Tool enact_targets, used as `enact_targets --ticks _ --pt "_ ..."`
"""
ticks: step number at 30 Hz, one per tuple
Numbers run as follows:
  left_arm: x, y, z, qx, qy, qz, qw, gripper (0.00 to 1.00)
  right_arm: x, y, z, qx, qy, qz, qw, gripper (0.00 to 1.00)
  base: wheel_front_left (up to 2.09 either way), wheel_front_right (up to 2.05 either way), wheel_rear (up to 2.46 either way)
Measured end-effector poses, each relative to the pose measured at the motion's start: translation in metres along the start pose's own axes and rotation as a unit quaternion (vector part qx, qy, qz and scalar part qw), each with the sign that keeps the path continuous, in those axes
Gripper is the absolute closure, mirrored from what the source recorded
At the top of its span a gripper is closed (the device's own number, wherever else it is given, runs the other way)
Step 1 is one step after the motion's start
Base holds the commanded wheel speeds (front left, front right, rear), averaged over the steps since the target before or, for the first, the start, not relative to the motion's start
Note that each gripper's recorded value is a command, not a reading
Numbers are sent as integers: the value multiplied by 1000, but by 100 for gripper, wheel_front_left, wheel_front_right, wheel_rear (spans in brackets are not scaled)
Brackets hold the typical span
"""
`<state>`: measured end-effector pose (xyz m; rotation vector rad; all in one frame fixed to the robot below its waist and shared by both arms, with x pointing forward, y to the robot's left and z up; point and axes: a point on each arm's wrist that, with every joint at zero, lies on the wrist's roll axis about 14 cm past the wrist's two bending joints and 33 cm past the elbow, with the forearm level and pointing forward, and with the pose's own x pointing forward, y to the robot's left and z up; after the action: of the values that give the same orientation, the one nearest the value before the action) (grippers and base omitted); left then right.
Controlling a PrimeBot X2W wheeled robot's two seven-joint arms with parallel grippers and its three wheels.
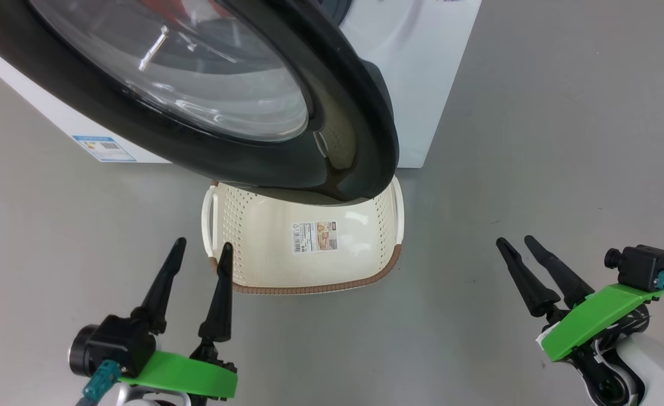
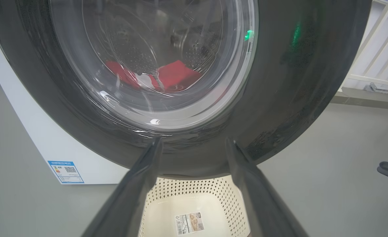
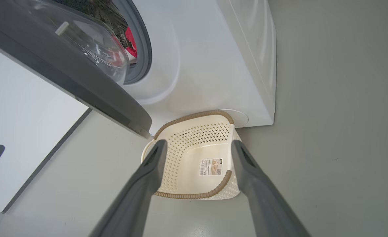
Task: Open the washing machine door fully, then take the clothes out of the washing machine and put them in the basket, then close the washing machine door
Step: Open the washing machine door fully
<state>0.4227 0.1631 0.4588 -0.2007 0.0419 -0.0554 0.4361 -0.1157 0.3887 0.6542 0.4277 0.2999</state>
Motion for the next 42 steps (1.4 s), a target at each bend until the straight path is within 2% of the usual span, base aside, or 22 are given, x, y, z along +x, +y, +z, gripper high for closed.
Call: enact_targets --ticks 3,9,14,24,29,35,42 --pt "0 1 0 0 1 1 1000 0 0 -2 4 -26 -6 0 1000 0 0 0 0" --pt "0 3 -2 0 3 4 1000 0 0 -8 38 -90 -74 -15 993 0 0 0 0" --pt "-1 4 -3 1 5 6 1000 0 -13 -16 29 -115 -85 -43 989 0 0 0 0" --pt "-1 6 -5 1 8 8 1000 0 -27 -20 57 -164 -152 -83 971 0 0 0 0" --pt "-2 7 -4 2 7 10 1000 0 -35 -22 56 -175 -159 -97 967 0 0 0 0" --pt "-3 7 -2 2 4 10 1000 0 -42 -25 40 -176 -139 -105 969 0 0 0 0" --pt "-3 6 -2 2 4 9 1000 0 -42 -24 38 -179 -137 -106 968 0 0 0 0"
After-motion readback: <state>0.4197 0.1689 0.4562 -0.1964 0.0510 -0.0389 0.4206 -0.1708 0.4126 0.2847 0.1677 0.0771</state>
